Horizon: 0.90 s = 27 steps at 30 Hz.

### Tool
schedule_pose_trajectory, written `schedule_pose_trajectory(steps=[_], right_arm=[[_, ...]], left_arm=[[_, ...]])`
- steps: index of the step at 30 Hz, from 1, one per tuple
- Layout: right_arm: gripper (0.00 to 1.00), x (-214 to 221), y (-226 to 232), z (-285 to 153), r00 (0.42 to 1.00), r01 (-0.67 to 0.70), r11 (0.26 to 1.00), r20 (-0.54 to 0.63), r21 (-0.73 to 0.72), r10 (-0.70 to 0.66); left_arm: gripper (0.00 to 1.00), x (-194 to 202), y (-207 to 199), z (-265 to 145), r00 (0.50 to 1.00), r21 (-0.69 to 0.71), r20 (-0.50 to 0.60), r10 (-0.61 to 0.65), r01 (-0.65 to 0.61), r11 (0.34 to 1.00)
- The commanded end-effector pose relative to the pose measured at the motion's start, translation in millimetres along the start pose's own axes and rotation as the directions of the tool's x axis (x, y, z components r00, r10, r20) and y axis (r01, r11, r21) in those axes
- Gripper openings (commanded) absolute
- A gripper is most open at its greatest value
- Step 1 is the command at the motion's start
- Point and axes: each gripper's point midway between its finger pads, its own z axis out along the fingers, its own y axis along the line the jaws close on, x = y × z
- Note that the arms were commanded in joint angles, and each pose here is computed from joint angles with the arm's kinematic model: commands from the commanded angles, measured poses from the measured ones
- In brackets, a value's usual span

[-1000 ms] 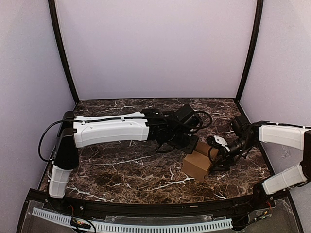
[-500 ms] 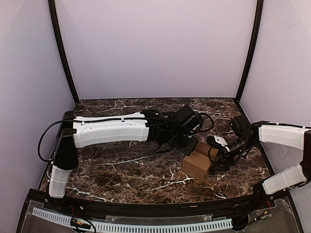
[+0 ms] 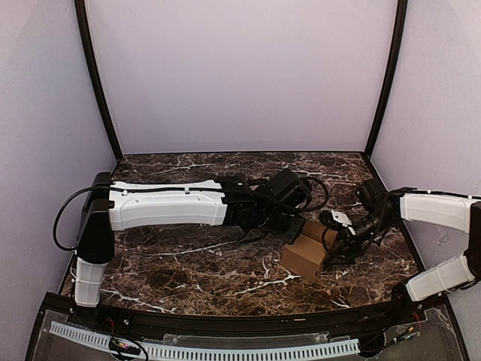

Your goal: Fold the paper box

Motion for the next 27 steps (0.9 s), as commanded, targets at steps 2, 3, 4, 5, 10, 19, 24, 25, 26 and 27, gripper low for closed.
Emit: schedule_pose_trajectory(steps=[2, 3, 4, 5, 10, 19, 24, 25, 26, 27], right_arm=[[0.80, -4.0, -6.5, 1.1, 1.000, 0.017, 1.000, 0.009, 0.019, -0.017], [0.80, -3.9, -6.3, 1.1, 1.000, 0.016, 1.000, 0.008, 0.018, -0.016], [0.80, -3.8, -6.1, 1.0, 1.000, 0.015, 1.000, 0.008, 0.017, -0.015], [0.80, -4.0, -5.9, 0.8, 1.000, 0.016, 1.000, 0.008, 0.017, -0.016], [0.81, -4.8, -6.5, 0.3, 1.000, 0.016, 1.000, 0.009, 0.020, -0.016], [0.81, -9.2, -6.8, -2.9, 1.000, 0.024, 0.999, 0.015, 0.033, -0.024], [0.81, -11.5, 0.9, -7.4, 0.998, 0.060, 0.998, 0.015, 0.022, -0.061], [0.82, -11.3, 2.4, -8.5, 0.998, 0.069, 0.997, 0.011, 0.022, -0.069], [0.82, -11.4, 3.9, -10.0, 0.996, 0.086, 0.996, 0.006, 0.024, -0.086], [0.82, -12.0, 4.4, -12.0, 0.995, 0.100, 0.995, -0.001, 0.030, -0.100]], left_arm=[[0.01, 69.1, 6.7, 10.8, 0.980, -0.061, -0.200, -0.006, -0.007, 0.998], [0.01, 66.0, 7.8, 7.6, 0.982, -0.072, -0.187, -0.009, -0.005, 0.997], [0.01, 66.1, 8.7, 5.9, 0.983, -0.076, -0.184, -0.010, -0.004, 0.997], [0.01, 62.5, 9.1, 1.9, 0.985, -0.079, -0.169, -0.014, 0.001, 0.997], [0.01, 66.5, 12.7, 0.6, 0.987, -0.084, -0.158, -0.016, 0.003, 0.996], [0.01, 86.3, 21.1, 19.3, 0.989, -0.109, -0.144, -0.019, 0.003, 0.994], [0.01, 89.9, 23.4, 22.0, 0.992, -0.138, -0.128, -0.001, -0.017, 0.990], [0.01, 89.9, 23.2, 22.3, 0.992, -0.138, -0.127, 0.004, -0.022, 0.990], [0.01, 90.0, 22.7, 22.3, 0.992, -0.139, -0.126, 0.010, -0.027, 0.990], [0.01, 90.1, 22.7, 22.2, 0.992, -0.141, -0.126, 0.013, -0.031, 0.990]])
